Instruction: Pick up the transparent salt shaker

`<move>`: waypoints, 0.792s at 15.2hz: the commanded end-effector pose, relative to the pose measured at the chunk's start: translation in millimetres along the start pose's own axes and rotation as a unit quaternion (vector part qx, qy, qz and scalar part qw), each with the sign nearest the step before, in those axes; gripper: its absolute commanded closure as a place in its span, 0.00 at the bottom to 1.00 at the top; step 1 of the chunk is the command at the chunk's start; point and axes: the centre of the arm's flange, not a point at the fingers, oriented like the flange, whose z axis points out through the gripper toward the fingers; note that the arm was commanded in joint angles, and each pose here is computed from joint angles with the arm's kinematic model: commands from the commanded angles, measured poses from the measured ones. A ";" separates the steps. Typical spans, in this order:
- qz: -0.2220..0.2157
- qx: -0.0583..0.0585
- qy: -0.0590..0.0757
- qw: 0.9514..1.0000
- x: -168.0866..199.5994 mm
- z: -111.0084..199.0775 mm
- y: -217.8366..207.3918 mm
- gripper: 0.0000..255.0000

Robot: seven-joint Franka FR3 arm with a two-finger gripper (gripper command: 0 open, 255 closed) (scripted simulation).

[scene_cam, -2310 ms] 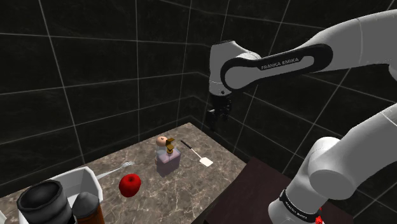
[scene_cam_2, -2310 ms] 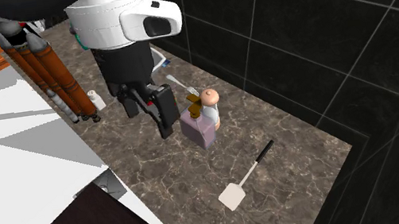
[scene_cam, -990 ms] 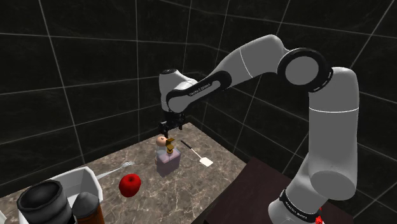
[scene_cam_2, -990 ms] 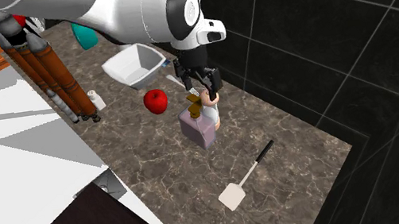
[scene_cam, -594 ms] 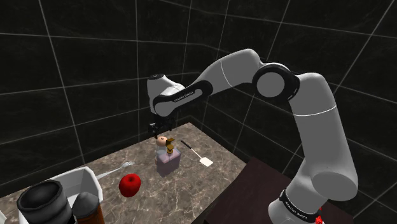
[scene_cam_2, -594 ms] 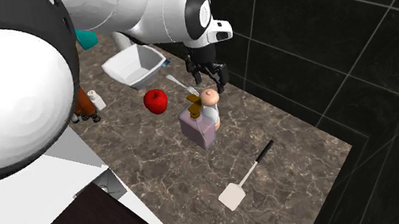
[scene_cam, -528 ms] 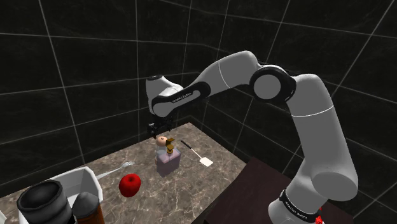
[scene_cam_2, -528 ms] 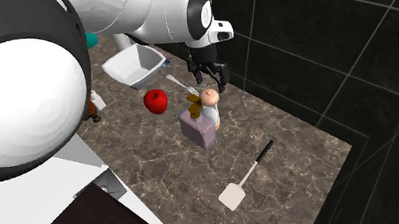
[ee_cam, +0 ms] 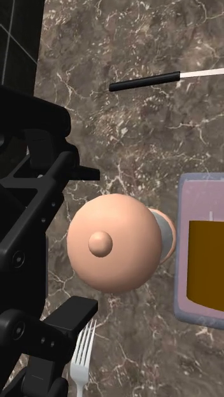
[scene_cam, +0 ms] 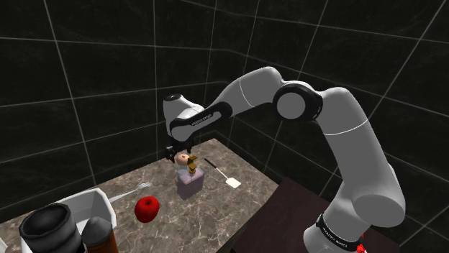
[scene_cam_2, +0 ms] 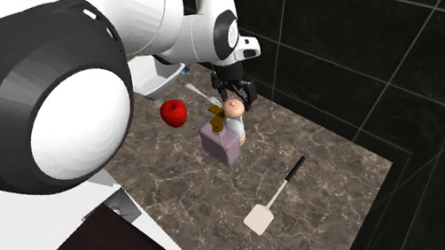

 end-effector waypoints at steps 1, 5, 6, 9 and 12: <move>0.000 0.000 0.000 1.000 0.2 3.9 -0.7 0.00; 0.000 0.000 0.000 1.000 0.3 4.4 -0.7 1.00; 0.000 0.000 0.000 1.000 0.2 4.3 -0.7 1.00; 0.000 0.000 0.000 1.000 0.1 4.6 -0.3 1.00; 0.000 0.000 0.000 1.000 0.2 -1.3 0.2 1.00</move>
